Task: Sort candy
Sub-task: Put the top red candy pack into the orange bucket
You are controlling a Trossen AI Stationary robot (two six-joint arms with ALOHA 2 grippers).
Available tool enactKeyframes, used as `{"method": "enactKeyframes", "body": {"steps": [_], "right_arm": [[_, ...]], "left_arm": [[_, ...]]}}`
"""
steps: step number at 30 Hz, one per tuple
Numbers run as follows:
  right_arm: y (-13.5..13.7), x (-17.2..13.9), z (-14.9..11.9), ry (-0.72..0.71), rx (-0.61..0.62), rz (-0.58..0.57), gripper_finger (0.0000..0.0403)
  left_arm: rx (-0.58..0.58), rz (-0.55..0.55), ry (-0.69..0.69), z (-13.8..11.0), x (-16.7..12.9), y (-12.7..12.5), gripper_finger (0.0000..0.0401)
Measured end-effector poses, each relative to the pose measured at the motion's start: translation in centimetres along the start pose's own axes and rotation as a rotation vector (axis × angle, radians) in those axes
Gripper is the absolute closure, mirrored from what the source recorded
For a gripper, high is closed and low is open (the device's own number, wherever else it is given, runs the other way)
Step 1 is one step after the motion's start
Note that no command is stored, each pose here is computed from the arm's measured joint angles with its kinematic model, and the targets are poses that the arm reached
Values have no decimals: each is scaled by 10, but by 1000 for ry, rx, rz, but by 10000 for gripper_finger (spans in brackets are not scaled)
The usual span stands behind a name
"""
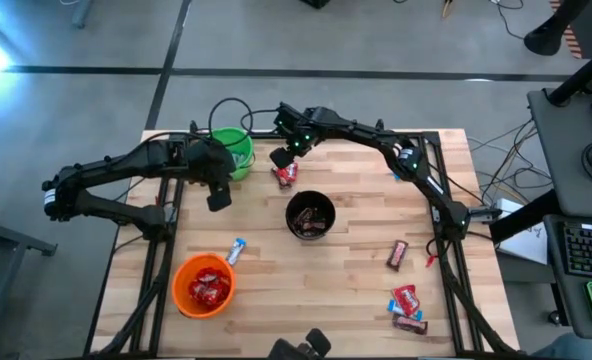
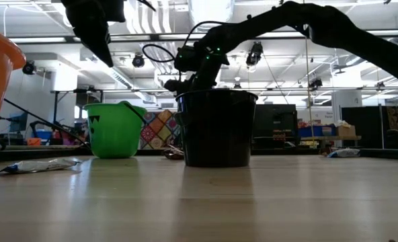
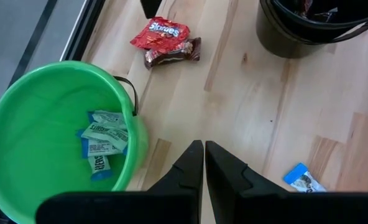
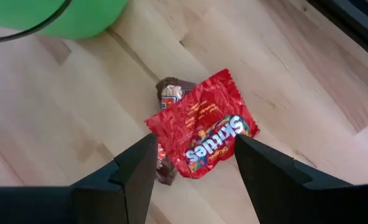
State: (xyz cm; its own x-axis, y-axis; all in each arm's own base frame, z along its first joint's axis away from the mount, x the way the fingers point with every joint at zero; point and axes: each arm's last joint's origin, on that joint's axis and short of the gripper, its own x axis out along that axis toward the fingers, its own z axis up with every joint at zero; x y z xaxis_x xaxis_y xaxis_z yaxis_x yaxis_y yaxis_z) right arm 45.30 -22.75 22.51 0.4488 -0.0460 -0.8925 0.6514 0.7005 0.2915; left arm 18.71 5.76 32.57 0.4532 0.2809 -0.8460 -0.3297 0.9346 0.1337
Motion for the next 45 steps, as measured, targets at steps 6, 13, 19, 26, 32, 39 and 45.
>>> {"method": "enactKeyframes", "body": {"steps": [6,13,19,26,32,39,45], "right_arm": [[-3,3,-1,7,21,-5,195],[-14,18,-8,43,53,-23,195],[-16,26,-10,46,56,2,195],[-17,36,-12,30,102,37,195],[-20,43,-16,43,108,35,195],[-24,52,-21,53,118,30,195],[-25,53,-20,37,143,35,195]], "left_arm": [[0,0,-3,0,0,0,401],[3,0,-5,0,0,0,401],[2,0,-12,1,0,0,401],[2,0,-12,1,0,0,401],[3,0,-12,1,0,0,401],[19,1,-20,2,0,0,401],[19,0,-24,2,0,0,401]]}}
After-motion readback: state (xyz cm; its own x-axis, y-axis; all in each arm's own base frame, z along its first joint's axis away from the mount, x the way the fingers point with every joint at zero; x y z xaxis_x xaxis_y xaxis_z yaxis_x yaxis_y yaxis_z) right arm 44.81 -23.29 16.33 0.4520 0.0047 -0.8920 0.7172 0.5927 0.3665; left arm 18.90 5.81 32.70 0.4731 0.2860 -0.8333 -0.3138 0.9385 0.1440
